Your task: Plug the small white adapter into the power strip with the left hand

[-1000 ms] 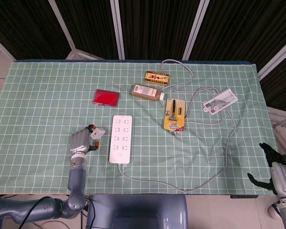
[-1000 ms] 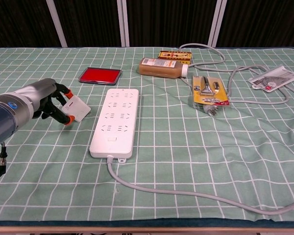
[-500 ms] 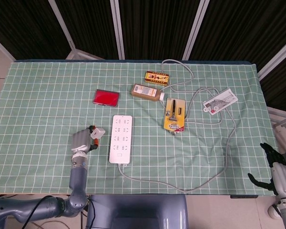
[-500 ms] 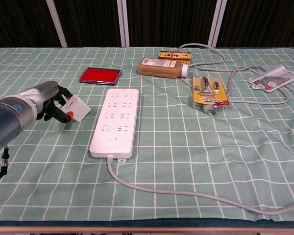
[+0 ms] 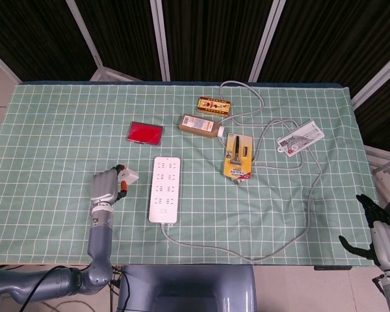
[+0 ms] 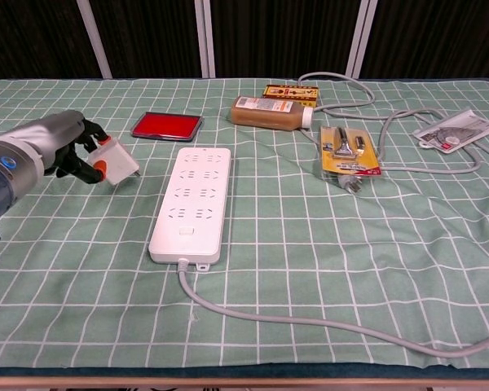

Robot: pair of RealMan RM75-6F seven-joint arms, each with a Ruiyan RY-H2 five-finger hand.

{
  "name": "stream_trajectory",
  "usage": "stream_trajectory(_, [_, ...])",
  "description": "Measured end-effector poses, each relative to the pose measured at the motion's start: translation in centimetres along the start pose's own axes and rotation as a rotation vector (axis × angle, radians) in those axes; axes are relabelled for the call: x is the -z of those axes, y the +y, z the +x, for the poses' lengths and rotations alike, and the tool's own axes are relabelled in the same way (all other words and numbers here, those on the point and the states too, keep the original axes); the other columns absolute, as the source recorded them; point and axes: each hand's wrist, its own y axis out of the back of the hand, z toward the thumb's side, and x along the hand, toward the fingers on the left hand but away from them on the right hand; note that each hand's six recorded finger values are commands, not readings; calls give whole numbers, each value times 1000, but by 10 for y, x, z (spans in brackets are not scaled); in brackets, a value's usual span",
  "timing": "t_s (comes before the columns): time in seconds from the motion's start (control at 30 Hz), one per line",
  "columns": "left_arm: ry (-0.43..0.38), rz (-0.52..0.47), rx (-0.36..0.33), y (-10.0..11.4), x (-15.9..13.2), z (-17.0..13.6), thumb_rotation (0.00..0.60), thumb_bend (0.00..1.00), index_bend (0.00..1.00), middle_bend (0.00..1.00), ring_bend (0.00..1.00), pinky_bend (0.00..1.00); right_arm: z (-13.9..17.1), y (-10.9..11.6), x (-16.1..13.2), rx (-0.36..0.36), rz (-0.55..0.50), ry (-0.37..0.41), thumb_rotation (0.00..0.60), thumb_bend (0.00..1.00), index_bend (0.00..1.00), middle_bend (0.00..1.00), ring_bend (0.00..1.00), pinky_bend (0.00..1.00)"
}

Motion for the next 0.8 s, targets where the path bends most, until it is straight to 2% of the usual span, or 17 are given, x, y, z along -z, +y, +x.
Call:
stream_trajectory(0.23, [-97, 242, -117, 42, 1, 4, 600, 717, 631, 711, 890, 959, 0, 0, 0, 0, 1, 0, 600, 338, 0, 0, 0, 0])
stream_trajectory(0.43, [-204, 428, -155, 69, -15, 7, 600, 721, 652, 742, 898, 967, 0, 0, 0, 0, -2, 1, 600, 338, 0, 0, 0, 0])
stream_trajectory(0.53, [-252, 471, -157, 75, -28, 8, 600, 721, 658, 756, 904, 968, 0, 0, 0, 0, -3, 0, 600, 338, 0, 0, 0, 0])
stream_trajectory(0.8, [-322, 506, -150, 75, -58, 11, 600, 721, 662, 771, 908, 968, -1, 0, 1, -3, -9, -5, 600, 338, 0, 0, 0, 0])
